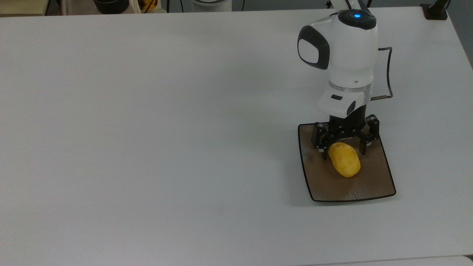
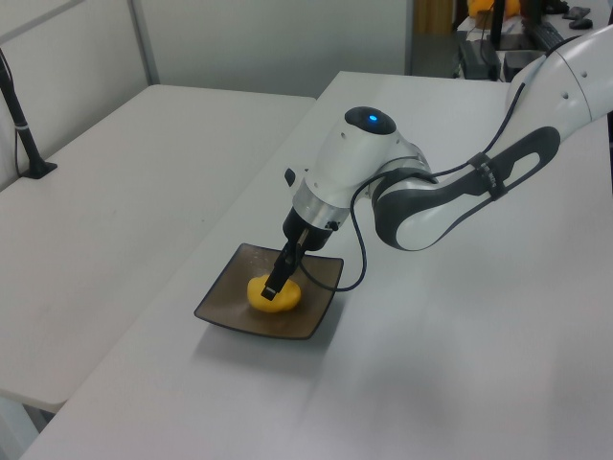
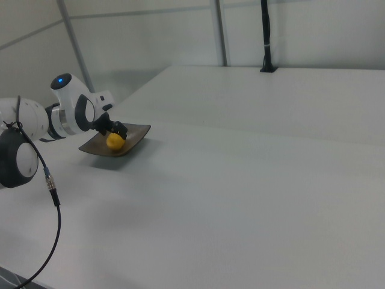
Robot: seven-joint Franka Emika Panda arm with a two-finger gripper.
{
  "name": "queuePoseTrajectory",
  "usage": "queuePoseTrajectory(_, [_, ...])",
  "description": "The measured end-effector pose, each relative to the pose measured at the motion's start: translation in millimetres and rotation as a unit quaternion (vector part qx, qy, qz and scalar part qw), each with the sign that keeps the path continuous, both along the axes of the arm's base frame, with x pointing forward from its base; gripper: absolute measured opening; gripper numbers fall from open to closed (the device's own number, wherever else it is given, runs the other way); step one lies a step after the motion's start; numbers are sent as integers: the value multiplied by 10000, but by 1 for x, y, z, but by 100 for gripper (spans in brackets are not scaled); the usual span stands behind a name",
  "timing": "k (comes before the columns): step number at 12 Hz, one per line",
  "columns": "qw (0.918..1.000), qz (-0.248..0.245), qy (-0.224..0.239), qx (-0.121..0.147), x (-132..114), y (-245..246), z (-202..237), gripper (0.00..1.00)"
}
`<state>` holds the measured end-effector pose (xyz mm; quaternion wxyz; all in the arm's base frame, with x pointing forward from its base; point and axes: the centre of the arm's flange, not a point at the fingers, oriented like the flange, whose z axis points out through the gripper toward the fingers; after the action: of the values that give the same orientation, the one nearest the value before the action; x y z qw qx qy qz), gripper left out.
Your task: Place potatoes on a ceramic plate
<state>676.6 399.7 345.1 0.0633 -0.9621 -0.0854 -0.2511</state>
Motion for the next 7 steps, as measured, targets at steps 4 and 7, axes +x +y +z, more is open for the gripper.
queuePoseTrajectory(4, [9996,-204,-124,115,-11,-23,82,100])
queuePoseTrajectory(7, [9965,-793,262,-58,-36,-105,197,100])
